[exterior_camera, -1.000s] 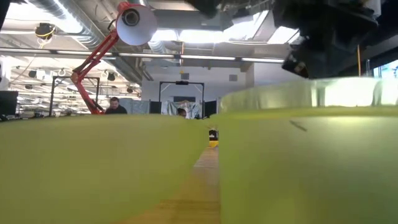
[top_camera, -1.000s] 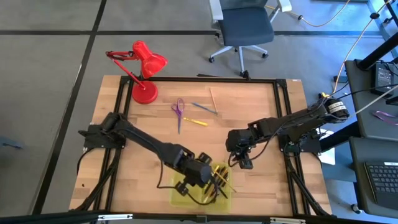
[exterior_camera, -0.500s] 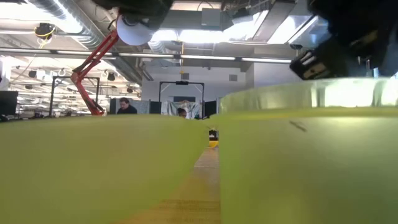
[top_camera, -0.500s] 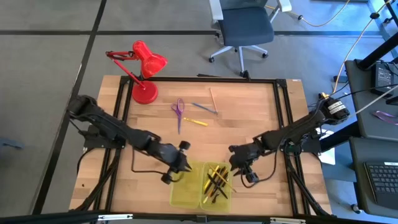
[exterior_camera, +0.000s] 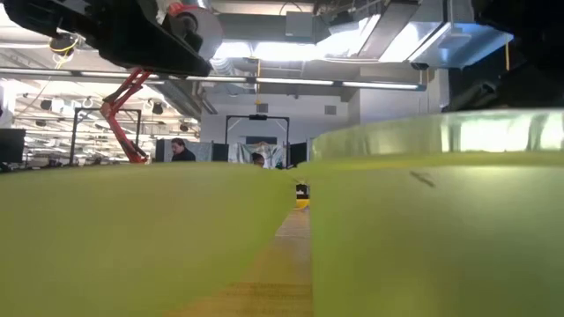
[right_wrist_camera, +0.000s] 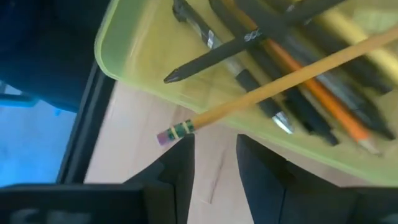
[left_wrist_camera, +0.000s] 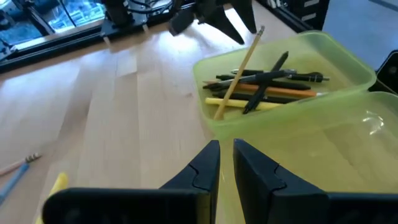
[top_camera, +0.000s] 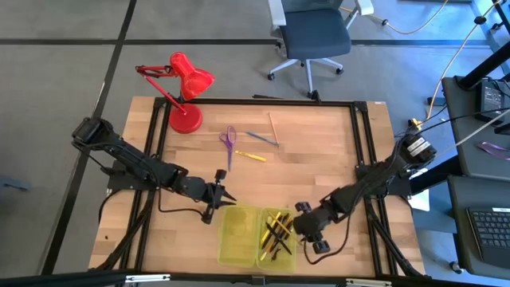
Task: Pick & place school supplies into a supply box
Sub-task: Put the yellow pencil into the yellow supply box
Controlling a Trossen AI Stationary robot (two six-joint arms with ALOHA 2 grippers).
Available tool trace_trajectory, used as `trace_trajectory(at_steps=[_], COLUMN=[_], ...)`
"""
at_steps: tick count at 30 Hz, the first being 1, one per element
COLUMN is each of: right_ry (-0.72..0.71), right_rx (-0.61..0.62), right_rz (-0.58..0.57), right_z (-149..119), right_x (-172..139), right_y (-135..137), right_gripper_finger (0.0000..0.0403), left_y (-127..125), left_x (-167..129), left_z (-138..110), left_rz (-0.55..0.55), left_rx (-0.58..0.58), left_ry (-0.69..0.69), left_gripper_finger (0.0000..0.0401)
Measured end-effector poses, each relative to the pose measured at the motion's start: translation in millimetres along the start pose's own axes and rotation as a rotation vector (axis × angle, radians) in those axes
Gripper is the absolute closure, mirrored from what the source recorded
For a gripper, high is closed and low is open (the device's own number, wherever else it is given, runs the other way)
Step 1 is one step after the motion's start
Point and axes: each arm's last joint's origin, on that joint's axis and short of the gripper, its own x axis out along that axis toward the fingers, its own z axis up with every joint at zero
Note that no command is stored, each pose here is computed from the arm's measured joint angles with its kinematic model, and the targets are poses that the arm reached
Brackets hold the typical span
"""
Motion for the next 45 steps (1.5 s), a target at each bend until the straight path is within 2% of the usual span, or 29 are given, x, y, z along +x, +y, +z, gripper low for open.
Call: trace_trajectory(at_steps=[6,10,18,22,26,45], right_ry=[0.043,0.02,0.01,0.014,0.042,0.011], right_rx=[0.035,-0.002,-0.078,-0.091,-0.088,-0.14], right_rz=[0.056,0.08,0.033,-0.095,-0.148,-0.109], right_z=[11.6,22.0,32.0,33.7,32.6,37.0], right_x=[13.4,15.1,22.9,18.7,17.0,25.1], right_y=[9.8,18.4,18.3,10.9,2.9,0.8], right_gripper_finger=[0.028,0.028,0.028,0.028,0.028,0.028], left_y=[-0.1,-0.1,-0.1,-0.1,-0.1,0.4], left_x=[0.0,0.0,0.1,0.1,0.1,0.2], left_z=[0.7,0.6,0.6,0.7,0.7,0.6], left_rz=[-0.001,-0.001,-0.001,-0.001,-0.001,0.015], left_rx=[-0.002,-0.001,-0.001,-0.001,-0.001,-0.001], left_ry=[-0.007,-0.007,-0.007,-0.007,-0.007,-0.005], left_gripper_finger=[0.0364,0.036,0.0363,0.0367,0.0367,0.0369])
